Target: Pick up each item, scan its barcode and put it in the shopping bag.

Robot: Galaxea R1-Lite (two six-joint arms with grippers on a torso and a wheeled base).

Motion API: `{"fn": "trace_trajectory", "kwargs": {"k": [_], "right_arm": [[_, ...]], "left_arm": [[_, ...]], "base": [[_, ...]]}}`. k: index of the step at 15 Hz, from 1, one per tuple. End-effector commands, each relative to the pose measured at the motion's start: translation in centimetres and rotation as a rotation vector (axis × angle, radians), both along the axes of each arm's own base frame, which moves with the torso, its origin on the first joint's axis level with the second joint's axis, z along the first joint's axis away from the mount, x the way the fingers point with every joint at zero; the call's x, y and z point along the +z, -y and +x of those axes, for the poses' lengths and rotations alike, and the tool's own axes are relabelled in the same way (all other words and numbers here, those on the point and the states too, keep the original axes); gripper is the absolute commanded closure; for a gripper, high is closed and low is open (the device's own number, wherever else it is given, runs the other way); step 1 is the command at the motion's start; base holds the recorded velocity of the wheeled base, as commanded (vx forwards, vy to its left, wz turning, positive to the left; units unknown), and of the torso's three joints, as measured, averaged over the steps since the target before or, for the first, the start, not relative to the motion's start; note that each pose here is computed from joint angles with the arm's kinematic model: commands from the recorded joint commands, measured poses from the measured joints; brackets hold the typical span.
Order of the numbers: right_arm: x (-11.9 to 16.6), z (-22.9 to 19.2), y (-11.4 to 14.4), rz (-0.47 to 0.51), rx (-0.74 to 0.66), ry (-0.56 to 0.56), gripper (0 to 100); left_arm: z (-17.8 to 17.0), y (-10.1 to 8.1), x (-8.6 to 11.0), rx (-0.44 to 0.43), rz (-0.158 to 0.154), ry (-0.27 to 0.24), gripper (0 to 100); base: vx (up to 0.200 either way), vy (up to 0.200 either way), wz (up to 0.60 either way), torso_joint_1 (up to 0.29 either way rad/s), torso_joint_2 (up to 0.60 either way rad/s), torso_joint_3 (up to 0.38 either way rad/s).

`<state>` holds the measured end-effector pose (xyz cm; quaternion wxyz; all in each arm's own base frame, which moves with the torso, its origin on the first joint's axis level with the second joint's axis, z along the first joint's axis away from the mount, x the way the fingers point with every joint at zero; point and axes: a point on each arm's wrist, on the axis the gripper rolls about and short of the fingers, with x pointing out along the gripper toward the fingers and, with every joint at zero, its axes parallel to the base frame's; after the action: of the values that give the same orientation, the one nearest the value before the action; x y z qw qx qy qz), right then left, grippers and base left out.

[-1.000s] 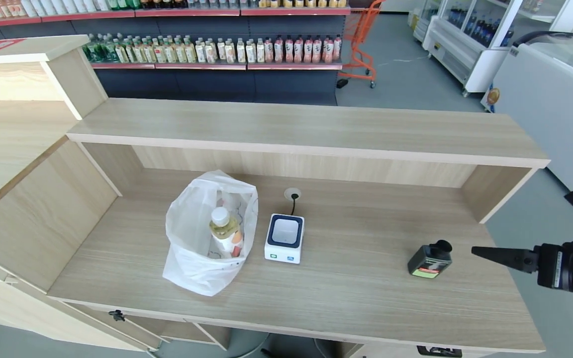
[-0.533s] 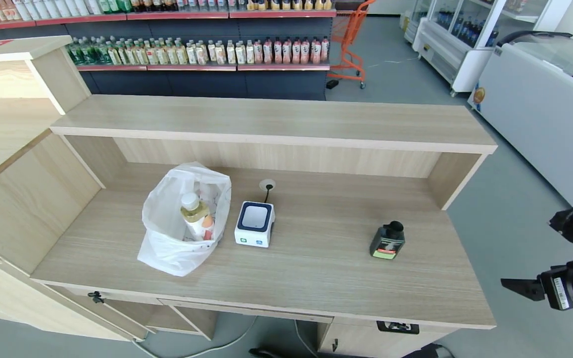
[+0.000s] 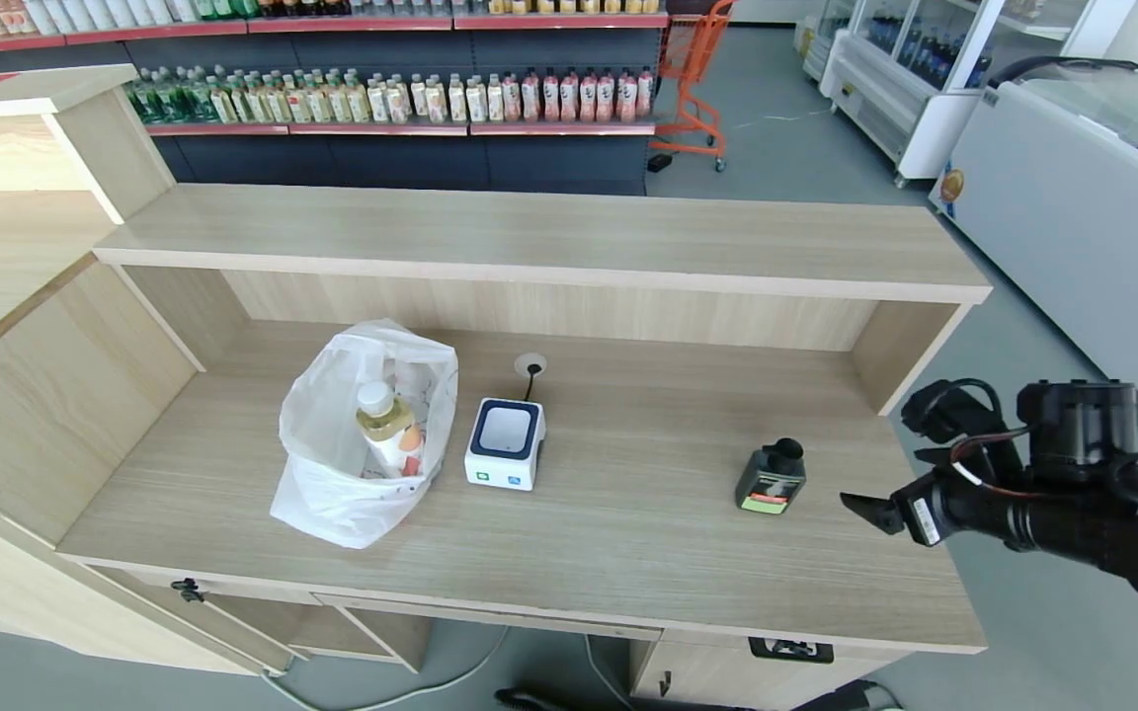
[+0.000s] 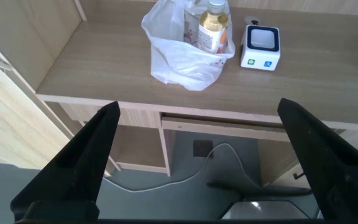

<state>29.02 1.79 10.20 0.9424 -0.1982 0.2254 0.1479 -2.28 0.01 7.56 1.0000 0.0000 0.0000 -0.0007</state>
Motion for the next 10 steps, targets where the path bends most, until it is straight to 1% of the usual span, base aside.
{"fn": "trace_trajectory", "kwargs": {"k": [1,3,5,10], "right_arm": [[-4.0,1.3,-2.9,-0.013,0.104,-0.104,0],[-4.9,2.2,-3.1,-0.080,0.148,-0.085,0],[-5.3,2.6,-2.8,-0.126,0.160,-0.063,0],[-5.6,4.6,-2.9,-0.127,0.153,-0.002,0]], "left_arm": [[0.0,0.0,0.0,0.000,0.000,0.000,0],[0.0,0.0,0.0,0.000,0.000,0.000,0],[0.0,0.0,0.0,0.000,0.000,0.000,0],[0.0,0.0,0.0,0.000,0.000,0.000,0]], "base": [[0.000,0.000,0.00,0.000,0.00,0.000],[0.000,0.000,0.00,0.000,0.00,0.000],[0.000,0.000,0.00,0.000,0.00,0.000],[0.000,0.000,0.00,0.000,0.00,0.000]]}}
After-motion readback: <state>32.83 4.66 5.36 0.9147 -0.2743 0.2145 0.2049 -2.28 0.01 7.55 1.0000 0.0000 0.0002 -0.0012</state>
